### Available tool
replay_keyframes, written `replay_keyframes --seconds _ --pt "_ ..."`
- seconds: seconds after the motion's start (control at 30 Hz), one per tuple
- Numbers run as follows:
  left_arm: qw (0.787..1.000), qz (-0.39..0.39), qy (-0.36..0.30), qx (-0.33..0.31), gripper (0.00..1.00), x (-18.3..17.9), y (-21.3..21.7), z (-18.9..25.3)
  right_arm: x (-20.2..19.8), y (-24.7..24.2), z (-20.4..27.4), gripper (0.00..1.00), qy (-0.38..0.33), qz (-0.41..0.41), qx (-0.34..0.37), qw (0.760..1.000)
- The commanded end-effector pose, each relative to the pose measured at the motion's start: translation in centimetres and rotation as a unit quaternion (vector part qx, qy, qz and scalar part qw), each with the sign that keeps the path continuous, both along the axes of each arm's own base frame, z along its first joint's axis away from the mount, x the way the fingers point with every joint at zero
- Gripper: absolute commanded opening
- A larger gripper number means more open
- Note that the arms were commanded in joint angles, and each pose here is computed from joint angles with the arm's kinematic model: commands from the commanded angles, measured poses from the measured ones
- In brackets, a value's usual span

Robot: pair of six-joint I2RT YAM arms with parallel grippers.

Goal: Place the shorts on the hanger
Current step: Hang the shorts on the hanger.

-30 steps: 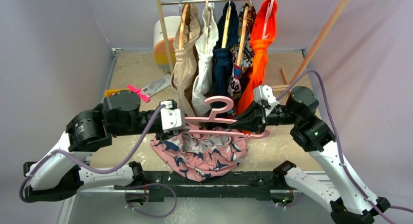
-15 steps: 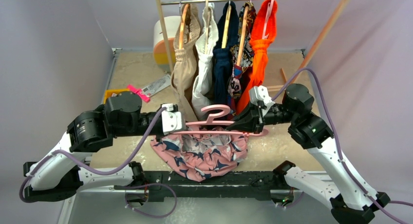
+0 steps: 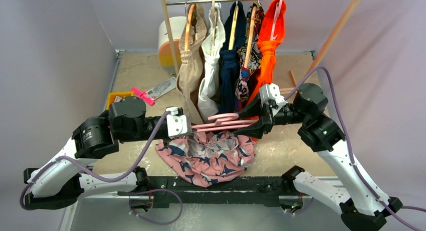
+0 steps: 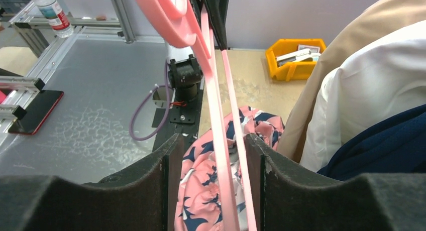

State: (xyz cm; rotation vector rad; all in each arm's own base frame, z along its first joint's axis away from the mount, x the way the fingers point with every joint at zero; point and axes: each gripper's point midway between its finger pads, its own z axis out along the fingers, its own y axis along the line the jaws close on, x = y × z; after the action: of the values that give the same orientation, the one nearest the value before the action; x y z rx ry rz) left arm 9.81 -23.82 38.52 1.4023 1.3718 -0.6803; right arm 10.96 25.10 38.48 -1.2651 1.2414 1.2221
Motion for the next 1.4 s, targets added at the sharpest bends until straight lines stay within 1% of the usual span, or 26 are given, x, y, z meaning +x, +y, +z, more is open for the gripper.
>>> replay_keyframes --seconds 0.0,0.03,0.13,0.37,0.5,0.83,1.03,1.23,1.3,1.37 --pt "0.998 -0.023 -0.006 -0.065 0.00 -0.5 -1.5 2.9 -0.7 0.0 3.6 0.53 -0.046 0.010 0.045 0.998" --pt "0.997 -0.029 -0.002 -0.068 0.00 -0.7 -1.7 3.1 -0.7 -0.1 3.9 0.55 -0.050 0.007 0.050 0.997" --pt "0.996 -0.045 0.013 -0.076 0.00 -1.1 -2.6 3.3 -0.4 -0.1 4.8 0.55 -0.065 -0.003 0.064 0.996" --pt "0.994 -0.061 0.034 -0.087 0.00 -1.3 -4.2 3.5 -0.7 0.1 5.6 0.52 -0.073 0.007 0.077 0.994" --pt "0.994 -0.059 0.040 -0.088 0.00 -1.1 -4.7 3.7 -1.1 0.1 5.5 0.49 -0.069 0.017 0.076 0.995" --pt "0.994 -0.045 0.044 -0.092 0.00 -0.4 -5.3 3.9 -1.7 0.0 5.4 0.50 -0.062 0.023 0.078 0.995" --pt "0.994 -0.036 0.044 -0.094 0.00 -0.1 -5.3 4.0 -1.7 0.0 5.2 0.43 -0.054 0.021 0.075 0.996" --pt "0.995 -0.031 0.045 -0.085 0.00 0.2 -5.4 3.5 -1.7 0.1 5.1 0.46 -0.045 0.022 0.074 0.996" --pt "0.995 -0.031 0.047 -0.082 0.00 0.2 -5.5 3.3 -1.7 0.1 5.2 0.45 -0.044 0.023 0.074 0.996" --pt "0.995 -0.031 0.048 -0.081 0.00 0.3 -5.6 3.2 -1.7 0.1 5.2 0.43 -0.042 0.024 0.074 0.996"
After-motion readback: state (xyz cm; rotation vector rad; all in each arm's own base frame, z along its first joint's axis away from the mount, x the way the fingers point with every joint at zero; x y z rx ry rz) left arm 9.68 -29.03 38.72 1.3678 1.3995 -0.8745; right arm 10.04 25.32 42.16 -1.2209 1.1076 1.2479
